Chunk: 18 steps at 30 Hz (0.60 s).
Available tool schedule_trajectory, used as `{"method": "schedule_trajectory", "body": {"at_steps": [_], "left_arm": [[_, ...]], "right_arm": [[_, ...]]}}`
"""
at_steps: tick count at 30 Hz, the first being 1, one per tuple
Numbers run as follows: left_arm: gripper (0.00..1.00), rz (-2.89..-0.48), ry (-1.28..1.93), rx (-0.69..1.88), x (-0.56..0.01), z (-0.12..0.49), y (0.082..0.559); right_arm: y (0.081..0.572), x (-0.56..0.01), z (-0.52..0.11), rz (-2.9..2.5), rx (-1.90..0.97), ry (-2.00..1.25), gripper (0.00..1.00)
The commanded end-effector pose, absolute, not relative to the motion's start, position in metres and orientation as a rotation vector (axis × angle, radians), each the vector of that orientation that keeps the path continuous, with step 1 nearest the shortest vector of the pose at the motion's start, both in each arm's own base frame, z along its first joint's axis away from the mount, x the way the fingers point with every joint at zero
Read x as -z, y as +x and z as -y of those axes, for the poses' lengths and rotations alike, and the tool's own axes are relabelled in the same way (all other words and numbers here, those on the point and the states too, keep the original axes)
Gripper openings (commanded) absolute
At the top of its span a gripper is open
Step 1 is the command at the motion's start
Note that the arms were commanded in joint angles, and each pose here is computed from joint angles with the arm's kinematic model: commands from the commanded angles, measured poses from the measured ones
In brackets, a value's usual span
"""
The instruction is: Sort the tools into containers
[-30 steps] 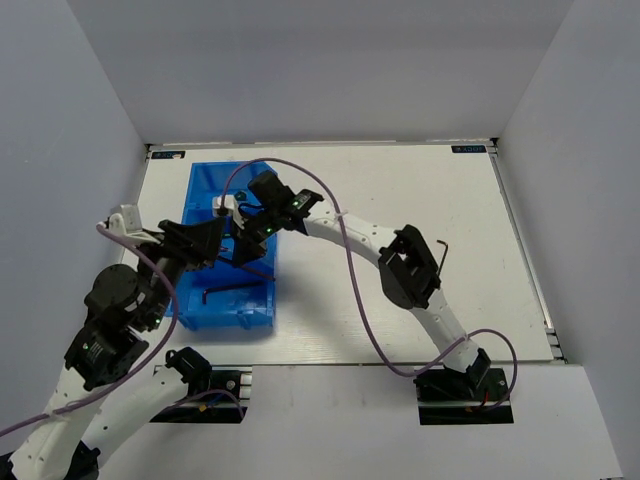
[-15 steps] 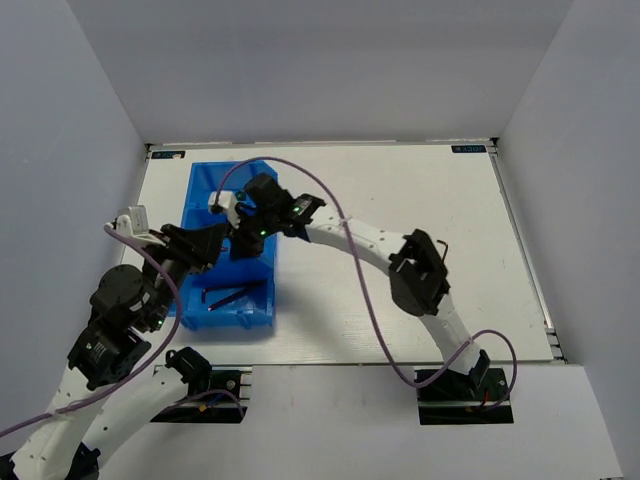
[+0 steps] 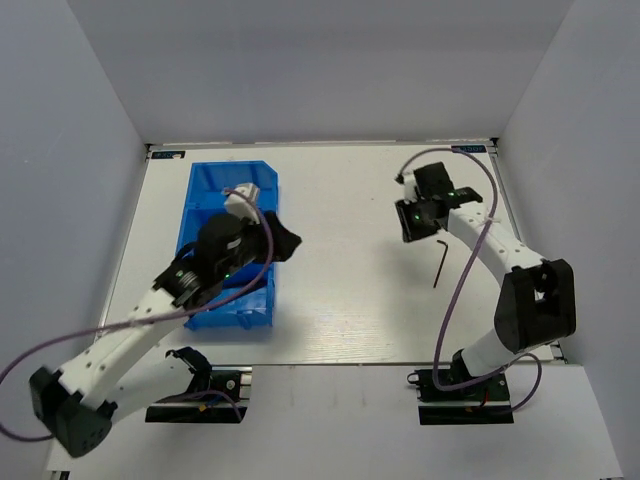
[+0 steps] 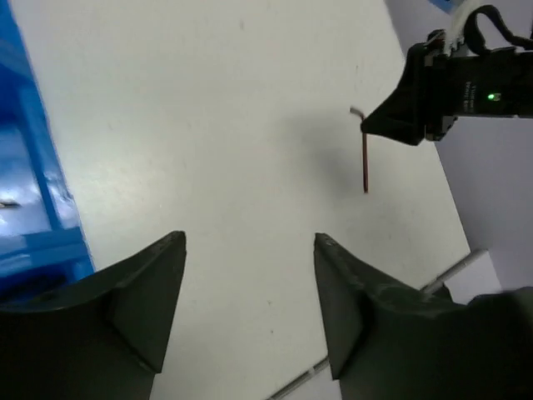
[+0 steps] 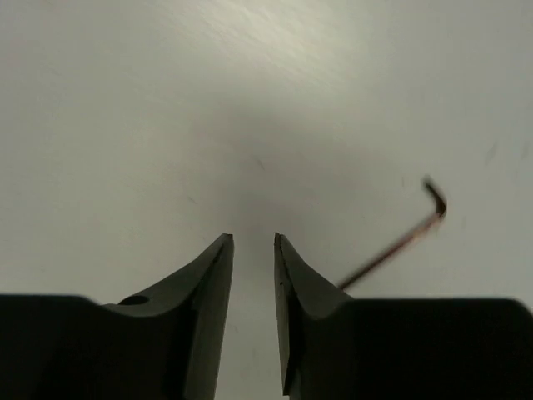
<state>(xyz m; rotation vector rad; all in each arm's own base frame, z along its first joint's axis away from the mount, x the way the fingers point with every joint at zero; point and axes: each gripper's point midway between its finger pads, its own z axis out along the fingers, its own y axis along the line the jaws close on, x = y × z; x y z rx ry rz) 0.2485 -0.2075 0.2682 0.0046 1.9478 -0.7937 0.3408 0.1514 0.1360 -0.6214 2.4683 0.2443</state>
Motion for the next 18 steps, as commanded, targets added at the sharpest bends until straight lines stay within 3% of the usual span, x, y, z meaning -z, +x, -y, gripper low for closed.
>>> {"method": "schedule_trajectory", "body": {"at_steps": [1, 7, 18], "left_arm": [[0.76, -2.051, 0.171, 0.870, -0.246, 0.239, 0.243], [0.78, -2.193, 0.269, 0.854, -0.206, 0.268, 0.259], [0.78, -2.220, 0.308, 0.857, -0.194, 0.276, 0.254]], "right_arm": [[0.285, -0.095, -0.082, -2.770, -0.053, -0.434, 0.40], [0.263, -0.069, -0.049, -2.875, 0.004, -0.219, 0.42], [0.292, -0.035, -0.015, -2.875, 0.198, -0.013, 0.42]]}}
